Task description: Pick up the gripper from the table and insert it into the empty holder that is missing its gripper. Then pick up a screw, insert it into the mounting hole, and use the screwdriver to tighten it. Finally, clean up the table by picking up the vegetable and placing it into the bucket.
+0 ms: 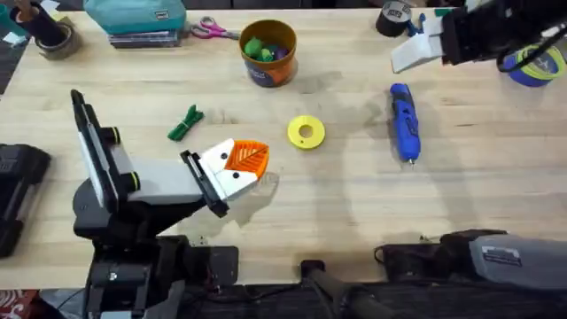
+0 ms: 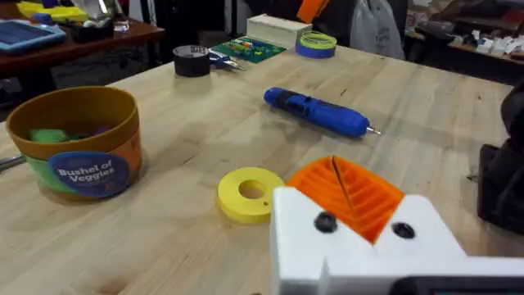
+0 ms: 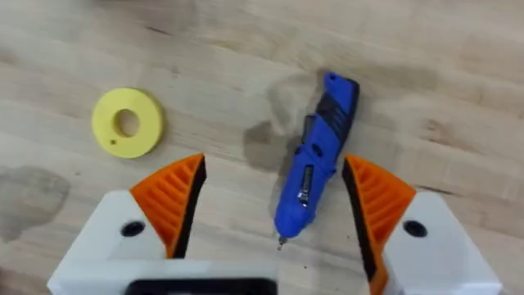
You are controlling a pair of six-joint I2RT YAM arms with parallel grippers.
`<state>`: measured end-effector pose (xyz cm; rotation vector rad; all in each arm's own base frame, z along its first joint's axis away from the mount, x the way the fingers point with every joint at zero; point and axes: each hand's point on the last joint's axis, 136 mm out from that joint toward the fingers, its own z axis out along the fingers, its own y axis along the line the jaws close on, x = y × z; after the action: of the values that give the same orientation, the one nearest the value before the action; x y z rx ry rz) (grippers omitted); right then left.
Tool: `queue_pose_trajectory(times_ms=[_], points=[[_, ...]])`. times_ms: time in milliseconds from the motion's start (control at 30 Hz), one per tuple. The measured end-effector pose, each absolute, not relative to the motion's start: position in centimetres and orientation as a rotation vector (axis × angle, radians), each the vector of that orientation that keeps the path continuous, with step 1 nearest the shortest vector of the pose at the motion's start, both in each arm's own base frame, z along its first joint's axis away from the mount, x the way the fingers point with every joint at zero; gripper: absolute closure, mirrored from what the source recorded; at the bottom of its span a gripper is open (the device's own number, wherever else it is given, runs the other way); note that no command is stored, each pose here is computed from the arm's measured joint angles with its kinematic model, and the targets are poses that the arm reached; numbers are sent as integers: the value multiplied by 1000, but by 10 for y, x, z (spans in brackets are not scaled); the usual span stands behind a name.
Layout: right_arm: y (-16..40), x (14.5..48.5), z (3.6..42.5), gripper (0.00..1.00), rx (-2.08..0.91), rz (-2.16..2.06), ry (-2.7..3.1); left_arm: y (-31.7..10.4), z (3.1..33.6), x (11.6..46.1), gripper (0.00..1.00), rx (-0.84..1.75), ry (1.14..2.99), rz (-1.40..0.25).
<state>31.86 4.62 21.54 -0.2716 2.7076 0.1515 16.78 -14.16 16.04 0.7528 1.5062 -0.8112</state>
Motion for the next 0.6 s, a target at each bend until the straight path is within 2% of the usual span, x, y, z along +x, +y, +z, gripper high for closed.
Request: queue_pose_trajectory(times_ms=[133,167,367,600], points=[[32,322,191,5,-198,133,2808,-142,160,168,996,753,1507,-811],[27,325,172,5,-135,136,2879,-142,160,168,996,752,1507,-812],[24,336,142,5,-47,145,2914,-142,160,168,996,753,1506,-811],[11,321,99,5,46,40,2972,-142,160,168,996,752,1507,-812]])
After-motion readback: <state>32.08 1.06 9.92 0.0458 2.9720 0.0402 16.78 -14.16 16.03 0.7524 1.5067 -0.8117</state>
